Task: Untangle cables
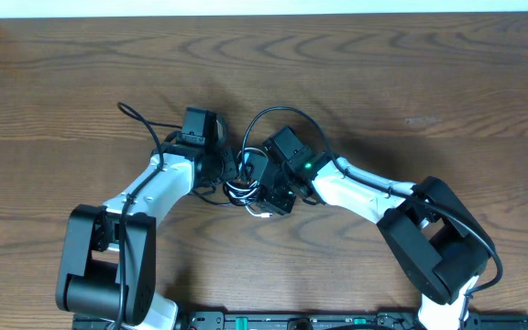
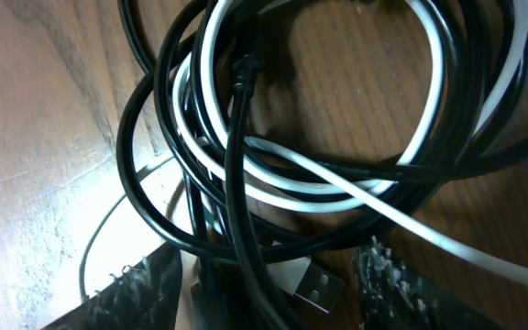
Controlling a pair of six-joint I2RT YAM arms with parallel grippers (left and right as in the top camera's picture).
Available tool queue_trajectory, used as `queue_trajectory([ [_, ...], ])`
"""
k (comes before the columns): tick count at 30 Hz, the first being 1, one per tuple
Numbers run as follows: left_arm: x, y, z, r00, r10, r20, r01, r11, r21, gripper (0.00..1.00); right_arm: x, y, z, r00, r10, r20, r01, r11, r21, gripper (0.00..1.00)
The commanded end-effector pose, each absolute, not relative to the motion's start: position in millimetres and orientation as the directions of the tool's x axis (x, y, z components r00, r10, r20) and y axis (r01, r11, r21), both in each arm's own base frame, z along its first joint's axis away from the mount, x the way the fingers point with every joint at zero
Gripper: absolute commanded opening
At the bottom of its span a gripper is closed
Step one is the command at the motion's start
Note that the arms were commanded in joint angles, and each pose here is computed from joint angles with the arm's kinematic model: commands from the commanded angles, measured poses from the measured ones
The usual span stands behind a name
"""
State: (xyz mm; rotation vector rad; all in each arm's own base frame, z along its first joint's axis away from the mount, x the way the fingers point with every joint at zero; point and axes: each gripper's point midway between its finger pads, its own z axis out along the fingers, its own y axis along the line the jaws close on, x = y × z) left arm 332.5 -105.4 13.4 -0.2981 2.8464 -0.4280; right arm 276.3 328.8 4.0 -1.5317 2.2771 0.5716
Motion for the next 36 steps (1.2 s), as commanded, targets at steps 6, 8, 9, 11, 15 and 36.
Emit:
queue_trajectory([
  [6, 324.6, -99.0, 2.3, -0.956, -0.213, -0.2, -0.157, 0.952, -0.261, 0.31, 252.7, 343.6, -10.6, -0.322, -0.813, -0.485, -0.947, 0.278, 0.162, 0.56],
  [8, 324.6, -99.0, 2.3, -0.956, -0.213, -0.2, -0.158, 0.952, -0.261, 0.32, 250.7, 349.8, -9.2, -0.303, -0.813, -0.498, -0.953, 0.264, 0.149, 0.54],
  [9, 324.6, -99.0, 2.3, -0.956, -0.213, -0.2, -0.158, 0.952, -0.261, 0.31, 251.3, 350.7, -10.0, -0.295, -0.817, -0.495, -0.955, 0.265, 0.131, 0.52],
  [11, 324.6, -99.0, 2.3, -0.956, -0.213, -0.2, -0.157, 0.952, -0.261, 0.32, 254.2, 348.7, -13.3, -0.283, -0.833, -0.475, -0.957, 0.279, 0.081, 0.47],
  [15, 324.6, -99.0, 2.3, -0.956, -0.213, -0.2, -0.158, 0.952, -0.261, 0.32, 253.2, 347.1, -19.1, -0.264, -0.857, -0.442, -0.959, 0.284, 0.022, 0.41],
  [36, 327.1, -85.8, 0.4, -0.949, -0.219, -0.228, -0.177, 0.965, -0.192, 0.31, 251.5, 325.8, -28.8, -0.292, -0.889, -0.353, -0.95, 0.312, 0.0, 0.27],
])
